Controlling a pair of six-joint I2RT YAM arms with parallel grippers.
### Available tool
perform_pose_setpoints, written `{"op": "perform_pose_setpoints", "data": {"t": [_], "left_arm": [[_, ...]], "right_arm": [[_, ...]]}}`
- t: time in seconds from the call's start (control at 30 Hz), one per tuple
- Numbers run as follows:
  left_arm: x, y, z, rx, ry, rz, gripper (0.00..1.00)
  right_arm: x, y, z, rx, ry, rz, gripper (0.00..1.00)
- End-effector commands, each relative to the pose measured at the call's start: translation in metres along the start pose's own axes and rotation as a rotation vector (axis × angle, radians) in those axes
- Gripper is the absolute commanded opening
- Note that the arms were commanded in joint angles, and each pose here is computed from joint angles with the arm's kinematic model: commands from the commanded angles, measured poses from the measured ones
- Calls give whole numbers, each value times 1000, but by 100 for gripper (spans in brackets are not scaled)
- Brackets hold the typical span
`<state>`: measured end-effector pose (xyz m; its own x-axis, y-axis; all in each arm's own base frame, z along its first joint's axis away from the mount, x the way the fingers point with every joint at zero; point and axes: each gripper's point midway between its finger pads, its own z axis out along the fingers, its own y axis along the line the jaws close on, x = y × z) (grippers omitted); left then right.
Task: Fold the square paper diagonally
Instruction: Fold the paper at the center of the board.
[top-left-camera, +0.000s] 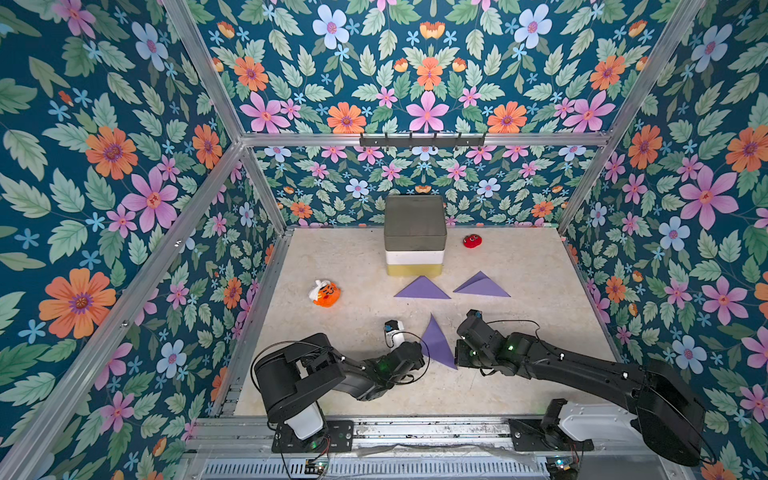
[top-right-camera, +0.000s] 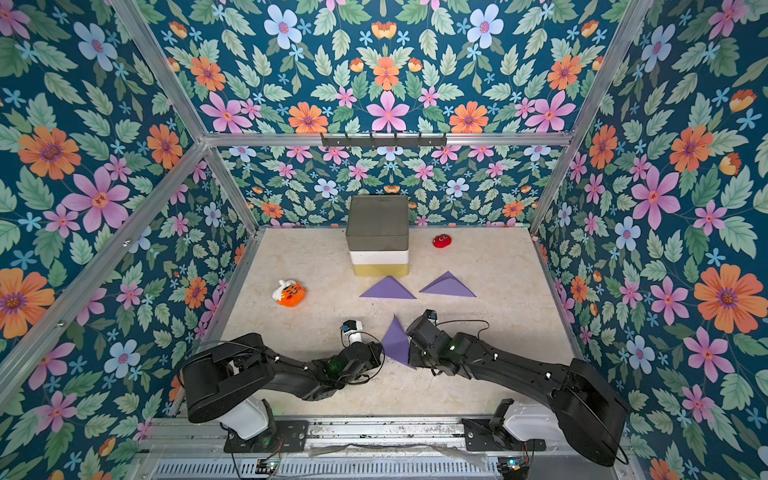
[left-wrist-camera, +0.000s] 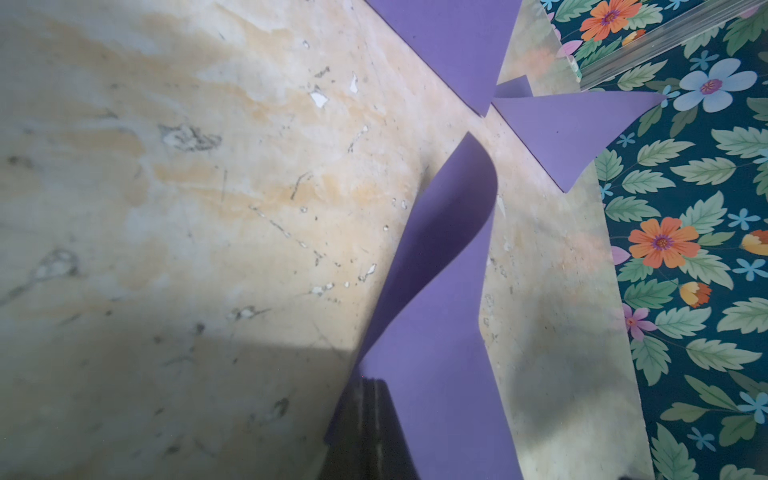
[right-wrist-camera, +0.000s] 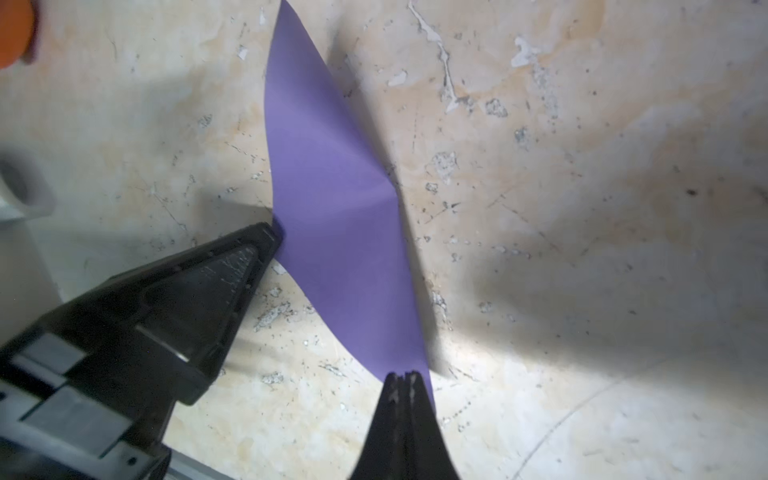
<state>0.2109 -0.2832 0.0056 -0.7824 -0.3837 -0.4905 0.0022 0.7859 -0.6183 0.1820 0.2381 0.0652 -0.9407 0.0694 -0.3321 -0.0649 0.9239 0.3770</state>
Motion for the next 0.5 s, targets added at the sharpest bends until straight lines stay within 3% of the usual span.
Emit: {"op": "perform_pose_setpoints", "data": {"t": [0.0, 0.47], "left_arm": [[44, 102, -22, -383, 219, 152, 0], [43, 101, -22, -388, 215, 160, 0]], "right_arm": [[-3, 10, 4, -32, 1, -15, 0], [16, -2, 43, 41, 99, -47, 0]]}}
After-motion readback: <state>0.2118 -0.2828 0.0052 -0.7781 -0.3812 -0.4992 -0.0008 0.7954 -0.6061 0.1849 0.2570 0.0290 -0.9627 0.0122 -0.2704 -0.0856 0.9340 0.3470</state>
